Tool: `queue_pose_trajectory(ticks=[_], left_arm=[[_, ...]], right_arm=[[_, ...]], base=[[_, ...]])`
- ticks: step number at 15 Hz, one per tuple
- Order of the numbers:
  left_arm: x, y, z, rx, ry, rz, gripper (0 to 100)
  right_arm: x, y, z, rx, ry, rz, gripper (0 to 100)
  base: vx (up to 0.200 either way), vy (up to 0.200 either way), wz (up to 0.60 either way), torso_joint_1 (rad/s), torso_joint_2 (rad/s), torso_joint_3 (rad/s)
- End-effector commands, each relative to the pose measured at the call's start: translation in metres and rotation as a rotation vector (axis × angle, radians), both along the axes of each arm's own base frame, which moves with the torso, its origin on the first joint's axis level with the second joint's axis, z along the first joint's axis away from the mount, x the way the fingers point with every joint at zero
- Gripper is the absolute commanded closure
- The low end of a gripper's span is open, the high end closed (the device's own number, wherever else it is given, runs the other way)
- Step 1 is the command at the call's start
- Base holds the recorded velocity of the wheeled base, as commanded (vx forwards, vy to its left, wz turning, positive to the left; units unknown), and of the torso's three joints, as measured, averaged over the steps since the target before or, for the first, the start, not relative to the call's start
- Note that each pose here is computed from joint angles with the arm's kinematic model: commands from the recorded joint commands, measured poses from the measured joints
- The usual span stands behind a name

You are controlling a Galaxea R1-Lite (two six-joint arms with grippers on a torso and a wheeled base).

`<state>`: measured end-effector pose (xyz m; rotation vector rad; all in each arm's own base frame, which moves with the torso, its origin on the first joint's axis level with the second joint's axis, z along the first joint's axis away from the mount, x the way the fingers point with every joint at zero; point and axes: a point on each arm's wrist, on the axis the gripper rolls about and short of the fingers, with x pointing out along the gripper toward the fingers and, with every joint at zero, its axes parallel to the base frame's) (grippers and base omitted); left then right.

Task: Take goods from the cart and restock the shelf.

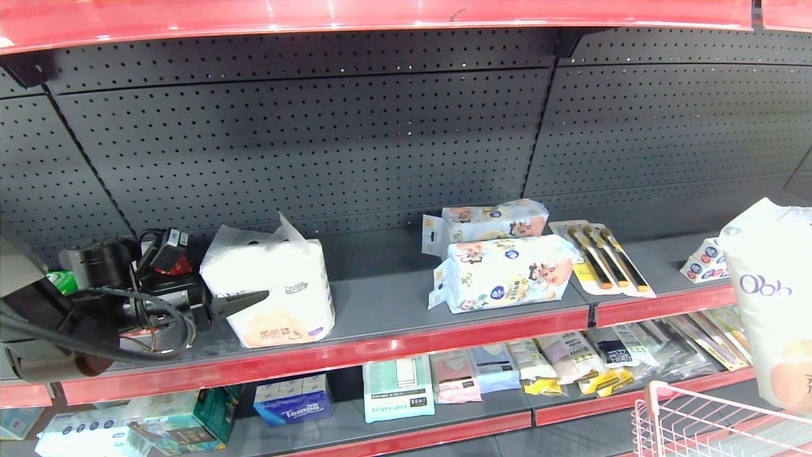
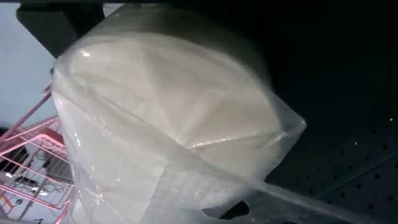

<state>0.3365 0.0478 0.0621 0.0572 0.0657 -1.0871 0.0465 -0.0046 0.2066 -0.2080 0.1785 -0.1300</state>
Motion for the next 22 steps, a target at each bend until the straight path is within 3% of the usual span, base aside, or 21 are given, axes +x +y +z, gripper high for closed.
queue_pose_trajectory(ticks=[1, 9, 11, 22], left_arm=[[-0.0009, 0.0011, -0.0018, -0.008, 0.006, -0.015, 100], [0.0009, 0.0042, 0.0011, -0.005, -0.016, -0.011, 100], [-0.0004, 0.0033, 0.0013, -0.017, -0.003, -0.009, 100], [-0.0053, 0.0050, -0.0027, -0.016, -0.003, 0.009, 100]], right_arm=[[-0.0001, -0.0001, 0.0006, 0.000, -0.003, -0.001, 100], [-0.0002, -0.0002, 0.0043, -0.003, -0.013, -0.004, 100], [-0.0002, -0.0002, 0.0043, -0.003, -0.013, -0.004, 100], [-0.0014, -0.0001, 0.0058, -0.014, -0.021, -0.002, 100]], base=[[0.000, 0.000, 0.00, 0.000, 0.00, 0.000], [0.000, 0.000, 0.00, 0.000, 0.00, 0.000], [0.000, 0.000, 0.00, 0.000, 0.00, 0.000], [0.000, 0.000, 0.00, 0.000, 0.00, 0.000]])
